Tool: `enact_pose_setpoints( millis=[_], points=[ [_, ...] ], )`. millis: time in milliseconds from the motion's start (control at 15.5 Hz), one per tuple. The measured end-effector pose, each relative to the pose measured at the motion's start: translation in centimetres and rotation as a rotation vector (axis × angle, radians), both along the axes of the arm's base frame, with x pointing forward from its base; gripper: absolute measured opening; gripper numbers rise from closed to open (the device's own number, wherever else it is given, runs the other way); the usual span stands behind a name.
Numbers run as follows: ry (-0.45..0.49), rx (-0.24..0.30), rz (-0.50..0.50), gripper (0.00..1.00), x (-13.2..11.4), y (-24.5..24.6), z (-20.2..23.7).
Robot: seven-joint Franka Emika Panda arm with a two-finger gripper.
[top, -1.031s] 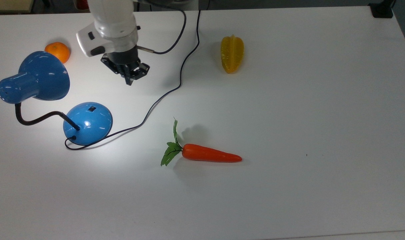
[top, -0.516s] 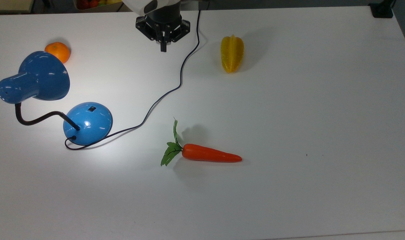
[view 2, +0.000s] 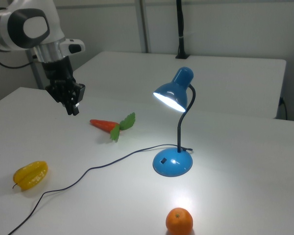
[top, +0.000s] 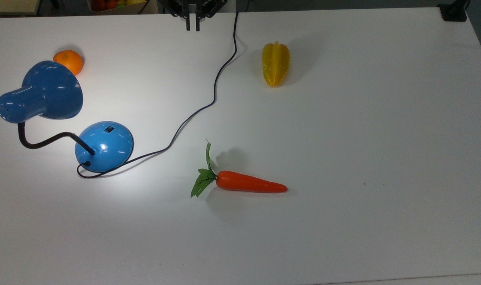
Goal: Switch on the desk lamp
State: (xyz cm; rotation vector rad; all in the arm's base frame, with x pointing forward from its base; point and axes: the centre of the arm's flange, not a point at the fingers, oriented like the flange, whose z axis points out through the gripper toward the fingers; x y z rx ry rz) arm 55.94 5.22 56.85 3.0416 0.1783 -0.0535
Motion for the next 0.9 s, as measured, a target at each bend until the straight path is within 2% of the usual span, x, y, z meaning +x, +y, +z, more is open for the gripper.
enact_pose_setpoints(
  millis=[129, 258, 645, 709, 903],
  points=[
    [0.006, 0.001, -0.014, 0.35, -0.1, -0.6, 1.0],
    [0.001, 0.002, -0.024, 0.38, -0.1, -1.1, 1.9],
    [-0.016, 0.003, -0.037, 0.94, -0.1, -1.8, 2.8],
    [-0.018, 0.003, -0.038, 1.00, -0.2, -1.9, 3.0],
    [-0.019, 0.003, -0.039, 1.00, -0.2, -2.0, 3.1]
  ],
)
